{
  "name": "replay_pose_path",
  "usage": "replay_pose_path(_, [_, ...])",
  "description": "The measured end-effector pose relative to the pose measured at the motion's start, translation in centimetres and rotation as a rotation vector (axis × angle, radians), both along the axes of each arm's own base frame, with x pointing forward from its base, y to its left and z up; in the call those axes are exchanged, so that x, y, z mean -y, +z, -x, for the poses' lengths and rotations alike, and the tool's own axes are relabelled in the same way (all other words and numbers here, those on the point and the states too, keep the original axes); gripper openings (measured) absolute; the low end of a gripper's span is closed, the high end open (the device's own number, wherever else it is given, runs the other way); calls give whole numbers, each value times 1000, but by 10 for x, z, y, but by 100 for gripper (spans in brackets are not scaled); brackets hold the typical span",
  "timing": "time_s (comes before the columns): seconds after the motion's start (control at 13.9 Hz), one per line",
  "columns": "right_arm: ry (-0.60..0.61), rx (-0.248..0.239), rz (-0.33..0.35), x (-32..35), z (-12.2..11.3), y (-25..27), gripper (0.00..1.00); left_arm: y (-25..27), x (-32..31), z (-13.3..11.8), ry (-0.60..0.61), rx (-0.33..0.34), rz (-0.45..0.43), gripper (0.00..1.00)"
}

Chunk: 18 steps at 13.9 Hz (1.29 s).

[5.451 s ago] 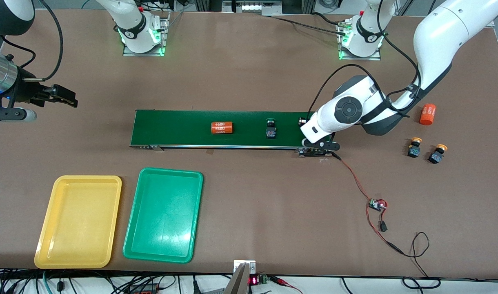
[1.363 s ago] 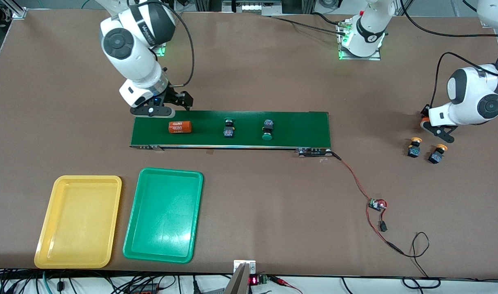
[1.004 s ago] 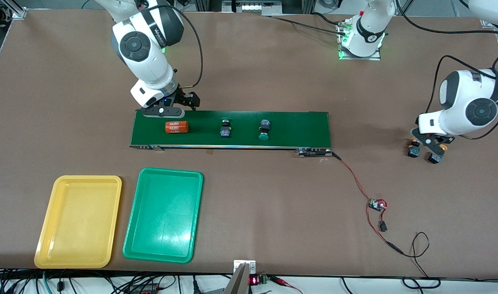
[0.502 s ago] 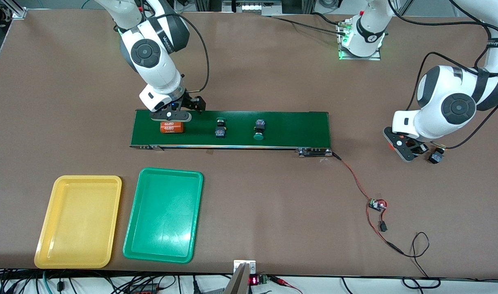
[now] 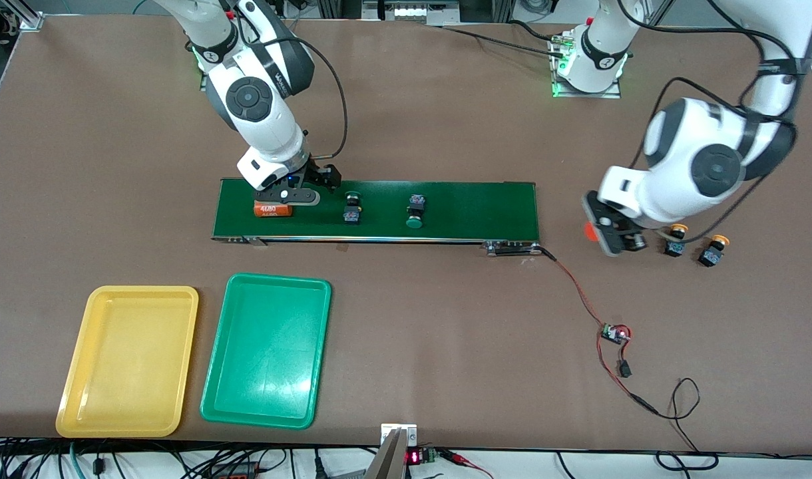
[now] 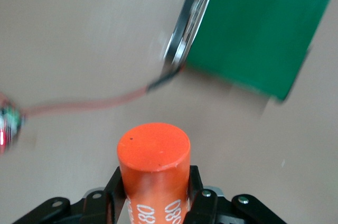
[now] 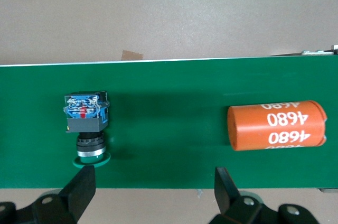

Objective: Sort buttons by color to trays
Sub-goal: 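Carry the cylinder to the belt while the right gripper grasps a button, then release the cylinder on the belt while the right gripper lifts the button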

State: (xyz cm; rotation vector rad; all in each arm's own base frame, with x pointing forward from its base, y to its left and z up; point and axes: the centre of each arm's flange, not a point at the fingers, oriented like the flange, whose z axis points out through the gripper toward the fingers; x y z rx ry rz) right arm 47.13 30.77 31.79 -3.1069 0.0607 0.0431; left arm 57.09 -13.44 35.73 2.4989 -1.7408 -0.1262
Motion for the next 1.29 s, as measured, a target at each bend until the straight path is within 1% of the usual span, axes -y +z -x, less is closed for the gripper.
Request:
replay_pose_path(0.14, [10, 1, 13, 2, -1, -4, 100, 0, 35, 7, -7, -23, 65, 50])
replay_pose_path(0.22, [13, 1, 18, 2, -2, -6, 100, -4, 44, 10, -10, -37, 82, 50])
replay_pose_path(0.43, [17, 5, 17, 1, -2, -7, 100, -19, 72, 16, -50, -55, 96, 50])
replay_pose_path(0.72, [22, 36, 0, -1, -5, -5, 100, -46, 121, 33, -116, -92, 102, 50])
replay_pose_path(0.86, [29, 49, -2, -2, -7, -7, 100, -56, 141, 39, -119, -87, 111, 50])
replay_pose_path(1.0, [29, 49, -5, -2, -8, -11, 100, -67, 150, 42, -125, -84, 121, 50])
replay_pose_path(1.29, [28, 46, -13, -2, -11, -25, 100, -81, 158, 46, -135, -103, 123, 50])
